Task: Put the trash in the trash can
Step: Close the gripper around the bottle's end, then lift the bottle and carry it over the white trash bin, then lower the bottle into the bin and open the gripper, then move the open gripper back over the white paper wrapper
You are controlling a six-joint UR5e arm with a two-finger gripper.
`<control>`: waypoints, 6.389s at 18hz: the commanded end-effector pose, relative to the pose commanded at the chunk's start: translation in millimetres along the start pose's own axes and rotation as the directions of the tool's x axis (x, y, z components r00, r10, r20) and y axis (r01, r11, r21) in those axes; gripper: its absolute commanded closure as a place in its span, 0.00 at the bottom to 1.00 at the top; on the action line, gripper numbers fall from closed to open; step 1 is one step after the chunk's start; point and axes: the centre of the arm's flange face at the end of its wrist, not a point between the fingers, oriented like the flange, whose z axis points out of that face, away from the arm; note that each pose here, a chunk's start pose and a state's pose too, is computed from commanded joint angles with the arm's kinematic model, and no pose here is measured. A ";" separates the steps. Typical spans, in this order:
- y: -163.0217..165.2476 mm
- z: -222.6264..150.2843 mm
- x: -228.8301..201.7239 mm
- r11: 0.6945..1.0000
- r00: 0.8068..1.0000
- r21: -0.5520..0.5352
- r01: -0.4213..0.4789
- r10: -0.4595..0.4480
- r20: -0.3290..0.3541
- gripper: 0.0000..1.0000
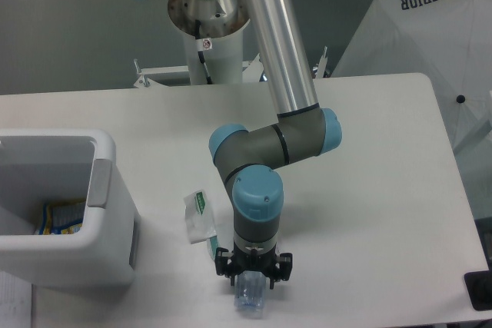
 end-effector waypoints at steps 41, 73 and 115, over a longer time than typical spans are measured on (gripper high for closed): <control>-95.6 -270.2 -52.6 0.777 0.914 0.536 0.331 -0.406 0.024 0.45; -81.1 -356.1 297.3 0.807 0.998 0.587 0.060 -0.027 -0.065 0.44; 47.6 -152.5 -73.9 0.910 0.932 0.229 0.347 -0.361 0.020 0.00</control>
